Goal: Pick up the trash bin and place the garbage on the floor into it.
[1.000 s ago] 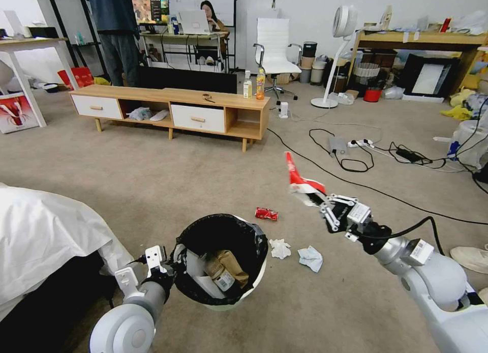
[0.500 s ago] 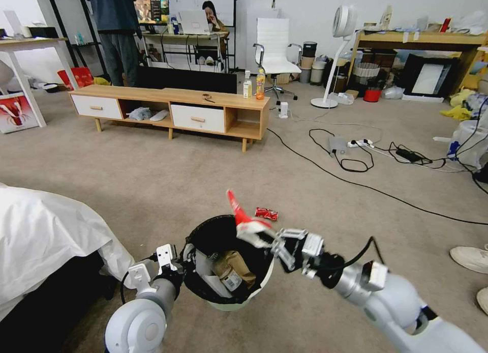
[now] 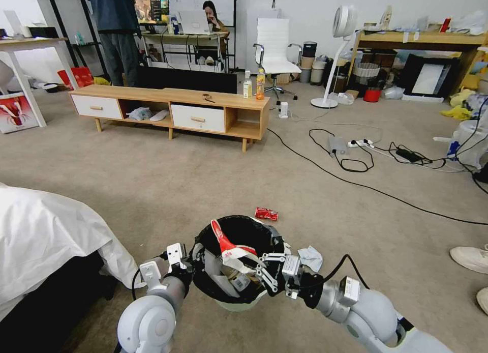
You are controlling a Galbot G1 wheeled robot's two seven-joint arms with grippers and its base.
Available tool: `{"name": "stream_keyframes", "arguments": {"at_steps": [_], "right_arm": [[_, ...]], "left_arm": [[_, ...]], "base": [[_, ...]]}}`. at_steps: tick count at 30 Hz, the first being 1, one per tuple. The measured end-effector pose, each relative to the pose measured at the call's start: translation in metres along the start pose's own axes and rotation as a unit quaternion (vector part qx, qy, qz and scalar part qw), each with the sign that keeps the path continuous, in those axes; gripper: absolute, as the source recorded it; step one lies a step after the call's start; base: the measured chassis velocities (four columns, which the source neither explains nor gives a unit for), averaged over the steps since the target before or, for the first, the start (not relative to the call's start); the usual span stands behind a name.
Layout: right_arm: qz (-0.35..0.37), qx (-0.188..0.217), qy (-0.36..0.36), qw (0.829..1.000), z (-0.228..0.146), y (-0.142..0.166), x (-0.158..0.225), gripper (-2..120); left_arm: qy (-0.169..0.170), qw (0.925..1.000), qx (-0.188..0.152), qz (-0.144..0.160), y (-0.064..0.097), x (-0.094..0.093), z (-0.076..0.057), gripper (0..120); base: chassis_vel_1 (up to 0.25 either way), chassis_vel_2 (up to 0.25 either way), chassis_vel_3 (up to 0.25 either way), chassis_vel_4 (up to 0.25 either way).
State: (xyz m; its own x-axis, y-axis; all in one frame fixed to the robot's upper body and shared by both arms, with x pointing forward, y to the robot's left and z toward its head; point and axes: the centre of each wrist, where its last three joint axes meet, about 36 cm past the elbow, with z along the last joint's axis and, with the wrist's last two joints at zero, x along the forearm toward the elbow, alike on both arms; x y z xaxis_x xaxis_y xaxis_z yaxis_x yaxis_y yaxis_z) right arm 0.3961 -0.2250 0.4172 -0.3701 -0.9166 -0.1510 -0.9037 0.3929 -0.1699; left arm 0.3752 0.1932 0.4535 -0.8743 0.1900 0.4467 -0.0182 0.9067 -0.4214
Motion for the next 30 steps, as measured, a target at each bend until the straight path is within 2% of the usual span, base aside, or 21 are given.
{"name": "stream_keyframes", "arguments": {"at_steps": [6, 8, 9, 13, 14, 16, 18, 19, 20, 22, 23, 25, 27, 28, 30], "right_arm": [[0.011, 0.003, 0.006, 1.0, 0.003, 0.0, 0.001, 0], [0.019, 0.007, 0.01, 1.0, 0.004, -0.002, 0.003, 13], [0.019, 0.007, 0.01, 1.0, 0.004, -0.002, 0.003, 13], [0.027, 0.007, 0.012, 1.0, 0.006, -0.004, 0.004, 29], [0.027, 0.007, 0.012, 1.0, 0.006, -0.004, 0.004, 29], [0.03, 0.006, 0.012, 0.999, 0.007, -0.004, 0.005, 41], [0.031, 0.006, 0.012, 0.999, 0.007, -0.004, 0.005, 44], [0.032, 0.006, 0.011, 0.999, 0.007, -0.004, 0.005, 51], [0.032, 0.006, 0.011, 0.999, 0.007, -0.004, 0.005, 51], [0.035, 0.004, 0.012, 0.999, 0.008, -0.004, 0.006, 62], [0.035, 0.004, 0.012, 0.999, 0.008, -0.004, 0.006, 62], [0.038, 0.003, 0.012, 0.999, 0.008, -0.003, 0.007, 73], [0.039, 0.002, 0.013, 0.999, 0.008, -0.003, 0.008, 77], [0.041, 0.002, 0.013, 0.999, 0.008, -0.003, 0.009, 86], [0.042, 0.003, 0.013, 0.999, 0.007, -0.003, 0.01, 90]], "left_arm": [[0.003, 1.0, 0.001, 0.001, -0.001, 0.001, 0.001, 7], [0.008, 1.0, 0.001, -0.001, -0.002, 0.005, 0.0, 7], [0.008, 1.0, 0.001, -0.001, -0.002, 0.005, 0.0, 7], [0.032, 0.9994, 0.011, -0.009, -0.005, 0.016, -0.001, 7], [0.032, 0.9994, 0.011, -0.009, -0.005, 0.016, -0.001, 7], [0.043, 0.9987, 0.014, -0.021, -0.004, 0.022, -0.002, 7], [0.047, 0.9985, 0.015, -0.024, -0.004, 0.023, -0.002, 7], [0.051, 0.9982, 0.016, -0.028, -0.003, 0.026, -0.002, 7], [0.051, 0.9982, 0.016, -0.028, -0.003, 0.026, -0.002, 7], [0.055, 0.9979, 0.017, -0.03, -0.004, 0.031, -0.003, 7], [0.055, 0.9979, 0.017, -0.03, -0.004, 0.031, -0.003, 7], [0.057, 0.9977, 0.019, -0.03, -0.005, 0.035, -0.004, 7], [0.057, 0.9977, 0.02, -0.03, -0.005, 0.036, -0.004, 7], [0.058, 0.9977, 0.02, -0.03, -0.006, 0.038, -0.004, 7], [0.059, 0.9976, 0.022, -0.029, -0.006, 0.04, -0.005, 7]], "base": [[0.0, 0.0, 0.0, 0.0], [0.0, 0.0, 0.0, 0.0], [0.0, 0.0, 0.0, 0.0], [0.0, 0.0, 0.0, 0.0], [0.0, 0.0, 0.0, 0.0], [0.0, 0.0, 0.0, 0.0], [0.0, 0.0, 0.0, 0.0], [0.0, 0.0, 0.0, 0.0], [0.0, 0.0, 0.0, 0.0], [0.0, 0.0, 0.0, 0.0], [0.0, 0.0, 0.0, 0.0], [0.0, 0.0, 0.0, 0.0], [0.0, 0.0, 0.0, 0.0], [0.0, 0.0, 0.0, 0.0], [0.0, 0.0, 0.0, 0.0]]}}
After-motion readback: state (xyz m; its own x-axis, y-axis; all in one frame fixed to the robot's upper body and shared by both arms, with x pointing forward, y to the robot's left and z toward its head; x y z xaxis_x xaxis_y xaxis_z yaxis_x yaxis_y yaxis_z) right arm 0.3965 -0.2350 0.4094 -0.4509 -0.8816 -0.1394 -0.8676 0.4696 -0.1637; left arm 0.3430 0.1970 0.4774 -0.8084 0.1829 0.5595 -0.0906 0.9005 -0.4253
